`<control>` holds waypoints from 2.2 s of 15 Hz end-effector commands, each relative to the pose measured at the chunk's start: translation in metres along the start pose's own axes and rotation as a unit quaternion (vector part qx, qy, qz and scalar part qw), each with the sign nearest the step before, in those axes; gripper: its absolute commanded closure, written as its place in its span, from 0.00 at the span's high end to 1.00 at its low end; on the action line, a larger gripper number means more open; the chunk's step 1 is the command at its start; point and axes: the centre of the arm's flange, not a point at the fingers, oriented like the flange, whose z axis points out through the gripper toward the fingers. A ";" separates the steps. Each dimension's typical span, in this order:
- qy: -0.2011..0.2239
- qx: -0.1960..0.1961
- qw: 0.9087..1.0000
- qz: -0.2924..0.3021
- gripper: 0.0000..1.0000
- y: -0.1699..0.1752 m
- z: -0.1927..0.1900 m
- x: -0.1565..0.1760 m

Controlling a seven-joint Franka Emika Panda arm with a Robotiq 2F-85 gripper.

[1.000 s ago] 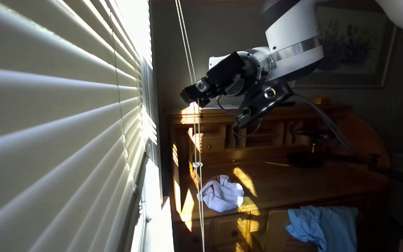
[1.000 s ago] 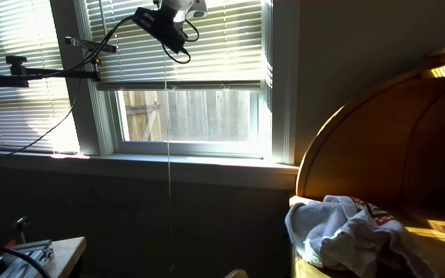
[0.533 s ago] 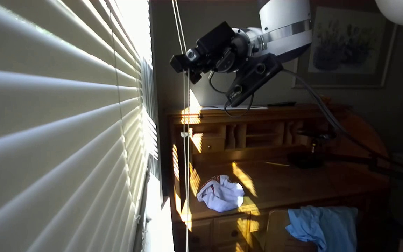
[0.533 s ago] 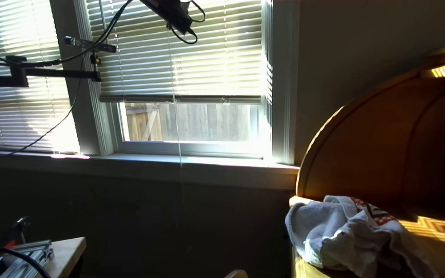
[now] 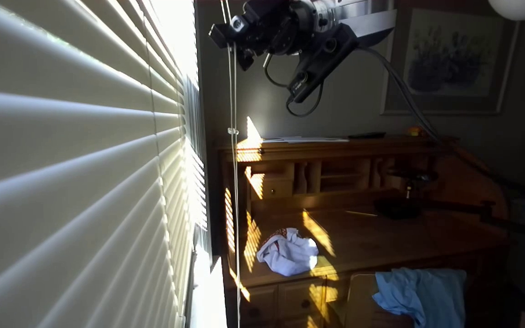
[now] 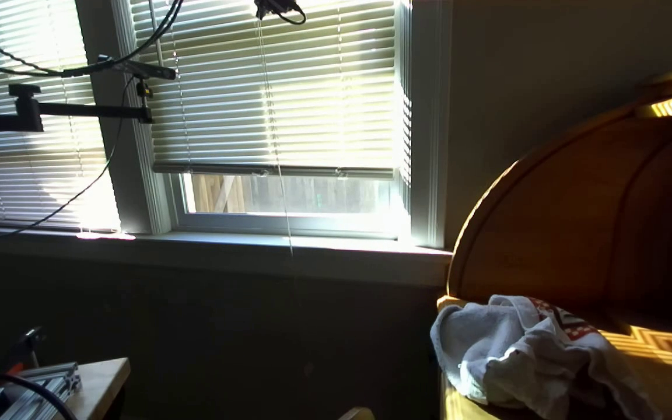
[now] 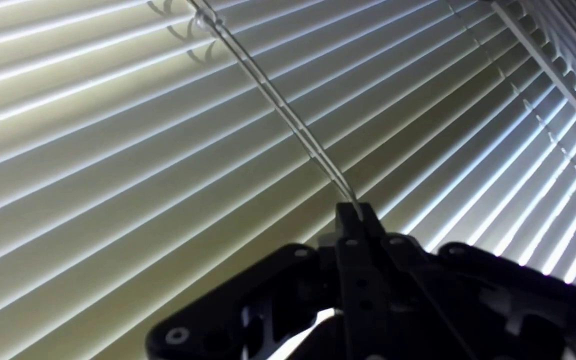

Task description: Close the curtain

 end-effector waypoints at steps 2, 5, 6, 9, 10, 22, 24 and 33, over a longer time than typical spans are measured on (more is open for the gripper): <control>-0.025 -0.004 1.000 0.000 0.00 -0.013 -0.009 0.045; -0.023 -0.013 1.000 -0.005 0.00 -0.023 -0.017 0.064; -0.022 -0.019 1.000 -0.006 0.00 -0.027 -0.020 0.070; -0.019 -0.036 0.999 -0.008 0.00 -0.036 -0.031 0.085; -0.016 -0.043 0.999 -0.010 0.00 -0.040 -0.036 0.090; 0.045 -0.193 0.980 0.023 0.00 -0.031 -0.101 0.092; 0.055 -0.215 0.975 0.022 0.00 -0.016 -0.107 0.090; 0.050 -0.251 0.966 -0.040 0.00 0.005 -0.098 0.098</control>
